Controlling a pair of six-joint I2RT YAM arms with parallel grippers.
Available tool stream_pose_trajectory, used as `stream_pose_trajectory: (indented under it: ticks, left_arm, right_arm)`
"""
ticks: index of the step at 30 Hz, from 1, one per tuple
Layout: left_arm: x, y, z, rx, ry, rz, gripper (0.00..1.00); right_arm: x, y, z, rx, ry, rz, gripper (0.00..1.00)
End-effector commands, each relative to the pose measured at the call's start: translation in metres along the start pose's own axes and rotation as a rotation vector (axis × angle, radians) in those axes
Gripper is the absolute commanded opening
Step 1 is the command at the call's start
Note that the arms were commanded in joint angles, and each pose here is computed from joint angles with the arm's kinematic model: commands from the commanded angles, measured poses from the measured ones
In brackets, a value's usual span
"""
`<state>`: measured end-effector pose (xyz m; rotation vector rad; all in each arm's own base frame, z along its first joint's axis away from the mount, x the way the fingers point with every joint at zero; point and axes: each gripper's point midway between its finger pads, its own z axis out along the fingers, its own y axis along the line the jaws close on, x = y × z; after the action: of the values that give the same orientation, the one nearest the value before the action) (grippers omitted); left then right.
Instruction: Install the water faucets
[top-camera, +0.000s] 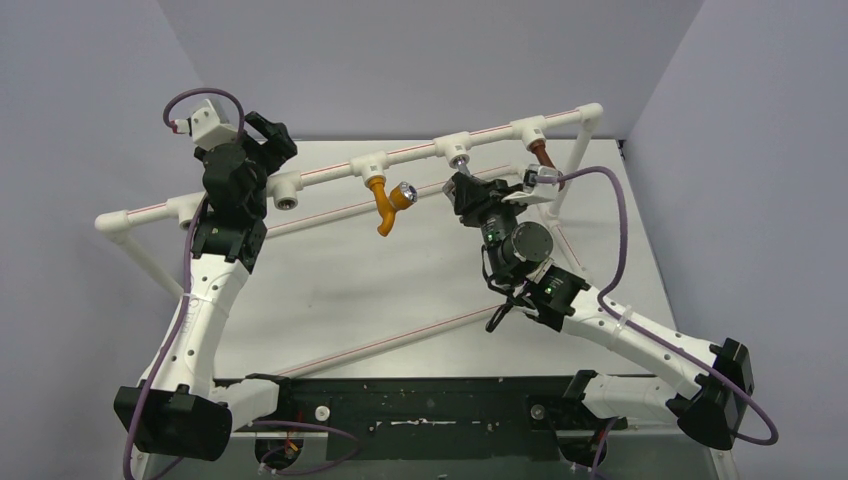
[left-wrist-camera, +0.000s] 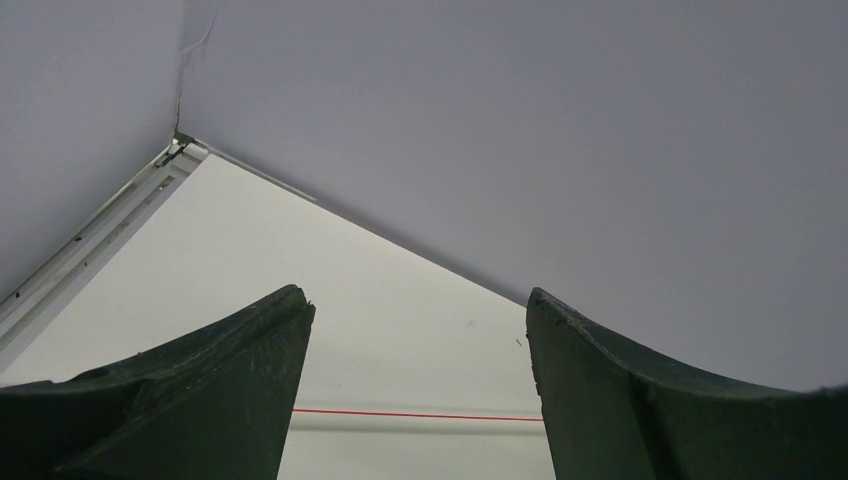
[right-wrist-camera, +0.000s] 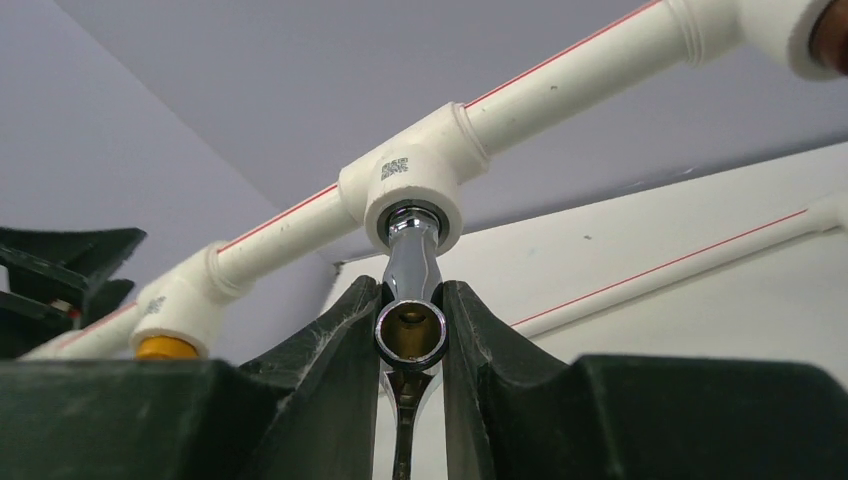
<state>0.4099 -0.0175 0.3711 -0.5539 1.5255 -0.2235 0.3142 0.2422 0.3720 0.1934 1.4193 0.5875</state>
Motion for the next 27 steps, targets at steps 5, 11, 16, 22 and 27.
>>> stream_pose_trajectory:
  ticks: [5,11,16,22,27]
  left_arm:
    - [0.107,0.059,-0.012,-0.161,0.342,0.142,0.76]
    - [0.105,0.059,-0.012,-0.16,0.338,0.141,0.76]
    - [0.106,0.058,-0.012,-0.16,0.341,0.143,0.76]
    - [0.106,0.06,-0.012,-0.165,0.338,0.146,0.76]
    - [0.106,0.059,-0.012,-0.164,0.341,0.146,0.76]
  right_arm:
    - [-0.029,0.009,-0.001,0.048,-0.084,0.633,0.0]
    - [-0.026,0.018,-0.003,0.063,-0.041,0.918,0.0]
    - [-0.028,0.03,0.0,0.084,0.011,1.001,0.0]
    - [-0.018,0.027,-0.003,0.103,0.041,0.953,0.05]
    - [-0.007,0.019,-0.01,0.119,0.078,0.865,0.41]
